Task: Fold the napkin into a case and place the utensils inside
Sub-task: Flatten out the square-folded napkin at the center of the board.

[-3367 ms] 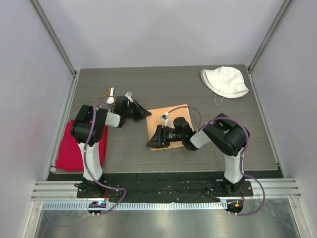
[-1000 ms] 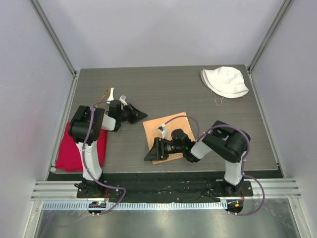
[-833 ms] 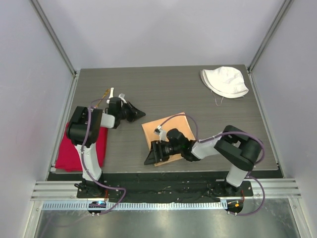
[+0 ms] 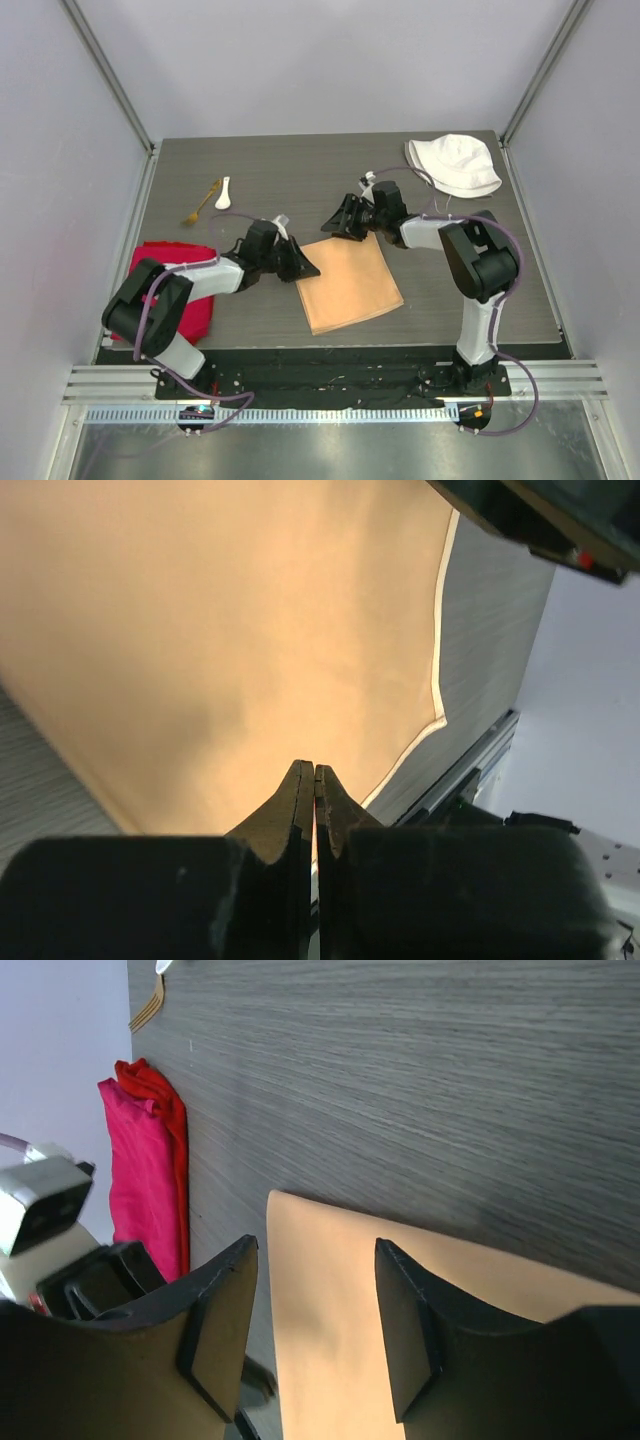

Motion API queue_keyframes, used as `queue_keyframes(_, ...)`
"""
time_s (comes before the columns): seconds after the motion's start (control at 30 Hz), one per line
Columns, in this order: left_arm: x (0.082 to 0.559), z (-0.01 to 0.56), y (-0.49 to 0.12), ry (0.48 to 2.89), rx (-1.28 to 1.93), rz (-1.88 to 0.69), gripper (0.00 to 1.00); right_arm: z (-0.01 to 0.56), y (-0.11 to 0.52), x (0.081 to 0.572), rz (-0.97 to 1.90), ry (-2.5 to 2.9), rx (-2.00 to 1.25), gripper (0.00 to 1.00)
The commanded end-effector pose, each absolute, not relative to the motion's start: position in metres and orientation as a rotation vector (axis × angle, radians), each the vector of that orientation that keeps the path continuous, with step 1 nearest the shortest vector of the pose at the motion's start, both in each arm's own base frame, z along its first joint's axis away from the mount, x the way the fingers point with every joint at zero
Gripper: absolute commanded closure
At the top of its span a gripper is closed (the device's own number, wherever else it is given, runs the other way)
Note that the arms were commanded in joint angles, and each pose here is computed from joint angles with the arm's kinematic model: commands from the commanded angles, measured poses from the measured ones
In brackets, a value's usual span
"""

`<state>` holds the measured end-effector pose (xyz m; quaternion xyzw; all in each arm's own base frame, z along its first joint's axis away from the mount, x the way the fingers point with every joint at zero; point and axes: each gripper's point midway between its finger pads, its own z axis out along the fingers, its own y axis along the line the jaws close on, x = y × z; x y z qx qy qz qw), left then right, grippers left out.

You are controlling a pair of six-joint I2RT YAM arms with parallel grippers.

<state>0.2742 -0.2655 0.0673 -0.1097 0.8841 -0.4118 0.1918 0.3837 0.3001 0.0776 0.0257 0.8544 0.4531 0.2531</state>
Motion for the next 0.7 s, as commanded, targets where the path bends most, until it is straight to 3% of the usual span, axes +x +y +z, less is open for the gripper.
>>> queue_keyframes(0.0,0.267,0.075,-0.296,2.414,-0.226,-1.304,0.95,0.081,0.316,0.388,1.360,2.282,0.055,0.46)
queue_keyframes(0.23,0.220,0.041,-0.291,2.516,-0.179,-1.303,0.96,0.040,0.294,0.394,1.328,2.313,0.092,0.45)
queue_keyframes(0.47,0.179,-0.027,-0.248,2.684,-0.266,-1.091,0.96,0.011,0.263,0.411,1.299,2.325,0.123,0.34)
queue_keyframes(0.67,0.168,-0.046,-0.238,2.722,-0.324,-1.052,0.97,0.000,0.238,0.425,1.248,2.325,0.113,0.30)
